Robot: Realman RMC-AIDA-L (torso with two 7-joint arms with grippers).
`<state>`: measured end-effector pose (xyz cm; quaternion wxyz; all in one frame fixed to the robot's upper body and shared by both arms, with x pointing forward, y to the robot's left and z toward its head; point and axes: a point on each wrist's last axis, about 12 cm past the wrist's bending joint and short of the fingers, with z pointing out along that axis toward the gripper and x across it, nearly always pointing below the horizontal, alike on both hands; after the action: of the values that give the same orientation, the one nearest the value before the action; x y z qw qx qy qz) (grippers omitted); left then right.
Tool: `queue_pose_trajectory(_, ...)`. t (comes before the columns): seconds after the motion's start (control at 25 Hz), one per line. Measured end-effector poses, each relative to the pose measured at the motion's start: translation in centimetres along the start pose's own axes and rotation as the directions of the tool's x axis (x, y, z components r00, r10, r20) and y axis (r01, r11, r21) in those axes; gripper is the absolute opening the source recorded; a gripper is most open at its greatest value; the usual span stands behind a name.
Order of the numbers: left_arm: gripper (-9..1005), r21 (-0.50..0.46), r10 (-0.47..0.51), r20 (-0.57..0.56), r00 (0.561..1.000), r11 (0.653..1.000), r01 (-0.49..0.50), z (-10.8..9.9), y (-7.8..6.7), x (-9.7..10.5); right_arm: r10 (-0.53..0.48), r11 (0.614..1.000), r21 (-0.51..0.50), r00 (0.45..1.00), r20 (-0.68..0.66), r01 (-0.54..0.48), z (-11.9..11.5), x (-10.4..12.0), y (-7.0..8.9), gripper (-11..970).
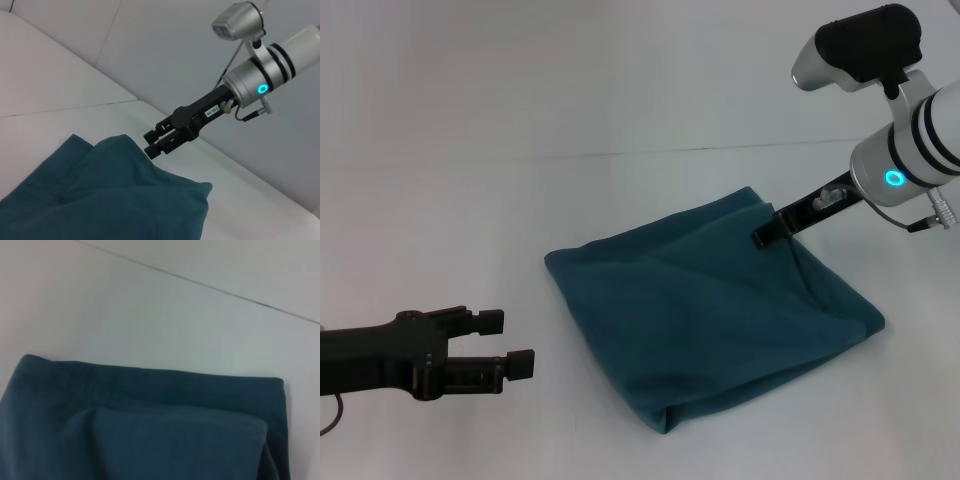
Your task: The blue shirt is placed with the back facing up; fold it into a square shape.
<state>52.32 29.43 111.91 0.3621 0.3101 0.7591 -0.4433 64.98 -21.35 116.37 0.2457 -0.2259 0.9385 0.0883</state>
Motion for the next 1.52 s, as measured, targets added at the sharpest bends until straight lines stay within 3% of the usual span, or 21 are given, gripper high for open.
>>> queue_pose_trajectory(0.68, 949, -0.003, 0.006, 0.003, 1.0, 1.0, -0.006, 0.1, 0.0, 0.1, 0.031, 0.999, 0.019, 0.999, 0.012, -0.032, 2.0, 0.9, -0.5, 698)
queue_pose_trajectory(0.88, 948, -0.003, 0.006, 0.003, 1.0, 1.0, -0.006, 0.1, 0.0, 0.1, 0.02, 1.0, 0.012, 1.0, 0.021, -0.02, 2.2, 0.9, -0.5, 626)
queue_pose_trajectory(1.0, 948, -0.004, 0.005, 0.003, 1.0, 1.0, -0.005, 0.1, 0.0, 0.1, 0.023, 1.0, 0.01, 0.999, 0.024, -0.023, 2.2, 0.9, -0.5, 383)
queue_pose_trajectory(1.2, 948, -0.004, 0.005, 0.003, 1.0, 1.0, -0.005, 0.1, 0.0, 0.1, 0.031, 0.999, 0.012, 0.999, 0.022, -0.032, 2.5, 1.2, -0.6, 144)
queue_pose_trajectory(1.52, 948, -0.002, 0.008, 0.004, 1.0, 1.0, -0.008, 0.2, 0.0, 0.0, 0.035, 0.999, 0.015, 0.999, 0.023, -0.035, 2.6, 1.2, -0.7, 44)
